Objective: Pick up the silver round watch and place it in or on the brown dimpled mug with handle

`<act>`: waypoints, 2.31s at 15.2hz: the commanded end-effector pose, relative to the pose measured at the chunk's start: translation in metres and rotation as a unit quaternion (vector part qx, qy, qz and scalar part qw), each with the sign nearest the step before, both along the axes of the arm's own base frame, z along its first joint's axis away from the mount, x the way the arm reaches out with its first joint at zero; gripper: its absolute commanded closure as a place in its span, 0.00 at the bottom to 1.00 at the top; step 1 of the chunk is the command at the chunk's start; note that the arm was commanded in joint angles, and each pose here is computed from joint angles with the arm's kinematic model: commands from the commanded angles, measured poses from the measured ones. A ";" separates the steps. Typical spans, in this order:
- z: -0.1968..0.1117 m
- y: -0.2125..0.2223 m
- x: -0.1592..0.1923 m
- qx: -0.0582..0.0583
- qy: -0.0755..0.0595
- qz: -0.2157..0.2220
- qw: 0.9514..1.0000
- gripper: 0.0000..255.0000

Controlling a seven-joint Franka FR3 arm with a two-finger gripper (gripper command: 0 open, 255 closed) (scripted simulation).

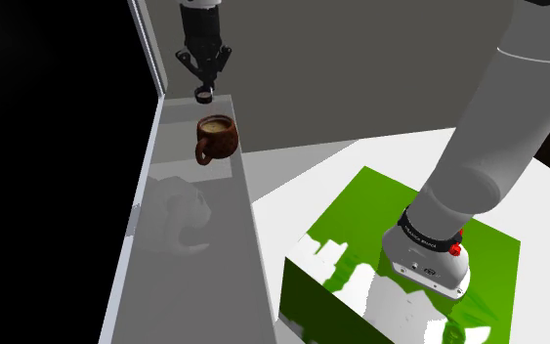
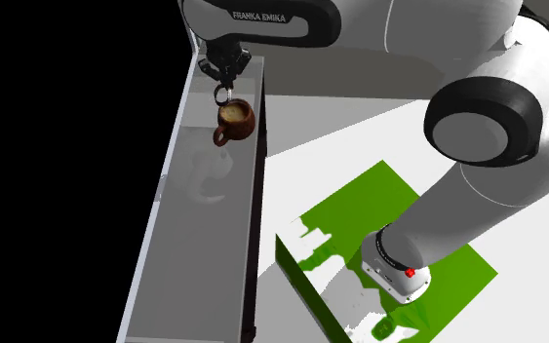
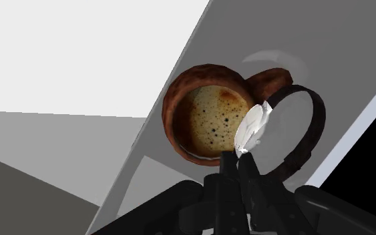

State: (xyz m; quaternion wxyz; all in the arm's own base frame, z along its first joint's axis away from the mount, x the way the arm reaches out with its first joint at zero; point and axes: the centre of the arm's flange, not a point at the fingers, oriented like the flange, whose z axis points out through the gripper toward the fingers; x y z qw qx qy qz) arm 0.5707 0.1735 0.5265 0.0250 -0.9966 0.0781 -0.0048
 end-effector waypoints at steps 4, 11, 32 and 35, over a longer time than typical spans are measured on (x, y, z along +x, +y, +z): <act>-0.019 -0.009 0.013 0.000 0.000 0.000 1.000 1.00; -0.056 -0.009 0.013 0.000 0.000 0.000 1.000 1.00; -0.057 -0.010 0.012 0.000 0.000 0.000 1.000 0.00; -0.034 -0.011 0.012 0.000 0.000 0.000 1.000 0.00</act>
